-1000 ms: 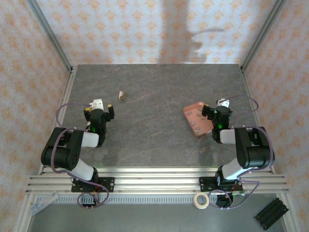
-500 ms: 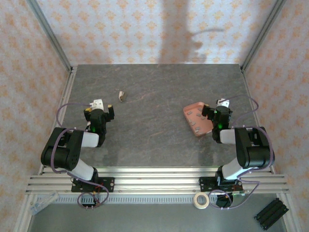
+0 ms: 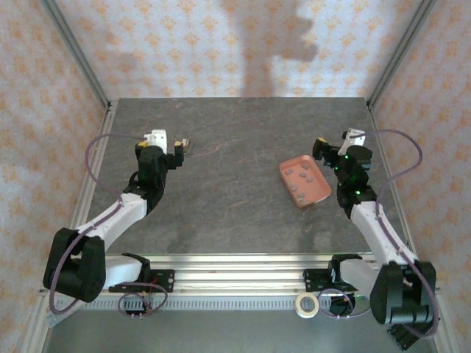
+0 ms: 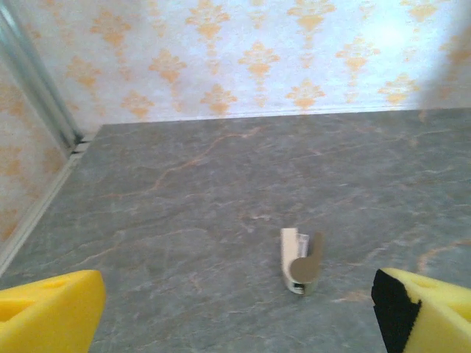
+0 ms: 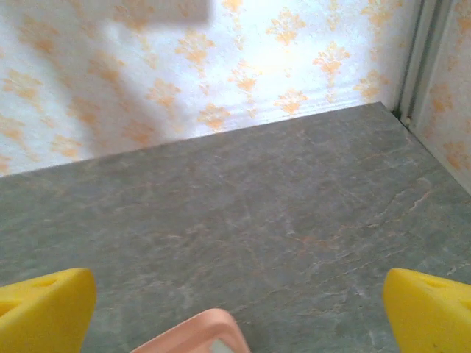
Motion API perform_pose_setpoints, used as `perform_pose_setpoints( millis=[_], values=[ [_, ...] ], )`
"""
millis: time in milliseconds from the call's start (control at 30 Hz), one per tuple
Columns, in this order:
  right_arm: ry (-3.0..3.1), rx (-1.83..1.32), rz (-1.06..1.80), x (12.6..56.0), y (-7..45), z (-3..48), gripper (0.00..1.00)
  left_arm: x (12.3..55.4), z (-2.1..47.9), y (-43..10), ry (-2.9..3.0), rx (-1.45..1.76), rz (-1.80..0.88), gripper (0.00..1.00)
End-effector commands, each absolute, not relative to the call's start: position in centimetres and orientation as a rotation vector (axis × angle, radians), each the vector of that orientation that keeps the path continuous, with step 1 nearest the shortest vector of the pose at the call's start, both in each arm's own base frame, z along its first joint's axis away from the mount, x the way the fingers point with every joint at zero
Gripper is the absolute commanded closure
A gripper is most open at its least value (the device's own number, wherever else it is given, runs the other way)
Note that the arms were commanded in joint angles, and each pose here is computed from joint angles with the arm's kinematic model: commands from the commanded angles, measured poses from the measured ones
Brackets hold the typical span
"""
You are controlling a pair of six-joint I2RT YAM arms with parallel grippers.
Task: Load the staples into the stapler
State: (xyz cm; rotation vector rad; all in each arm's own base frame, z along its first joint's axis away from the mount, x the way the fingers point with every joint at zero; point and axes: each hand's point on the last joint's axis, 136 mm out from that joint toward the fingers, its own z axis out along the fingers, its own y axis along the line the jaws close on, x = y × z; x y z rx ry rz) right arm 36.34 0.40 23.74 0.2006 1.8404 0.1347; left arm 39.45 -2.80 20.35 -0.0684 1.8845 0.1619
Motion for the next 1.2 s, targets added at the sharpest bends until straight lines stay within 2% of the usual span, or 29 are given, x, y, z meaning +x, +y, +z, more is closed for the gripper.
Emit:
perform_pose_setpoints(
  millis=[0, 300, 533, 733, 933, 1167],
  values=[
    [1.928, 0.335, 0.302, 33.7, 1.6, 22.6, 0.01, 37.8, 18.4, -5.2, 2.061, -0.001, 0.054, 0.07],
    [1.960, 0.492, 0.484, 28.7, 4.7, 23.4, 0.00, 35.8, 17.1, -9.1, 2.248, 0.024, -0.191, 0.15],
    [2.063, 0.499, 0.539, 26.7, 7.8, 21.4, 0.01, 33.1, 15.3, -8.5, 2.413, 0.019, -0.165, 0.16],
    [2.137, 0.350, 0.553, 26.9, 12.5, 20.6, 0.01, 31.9, 13.4, -7.5, 2.509, -0.085, -0.124, 0.16],
    [2.243, 0.087, 0.524, 27.6, 19.2, 19.4, 0.01, 31.7, 10.7, -8.4, 2.594, -0.193, -0.219, 0.18],
    [2.319, 0.054, 0.402, 28.8, 19.8, 19.9, 0.01, 32.7, 9.2, -9.8, 2.628, -0.225, -0.314, 0.20]
  ],
)
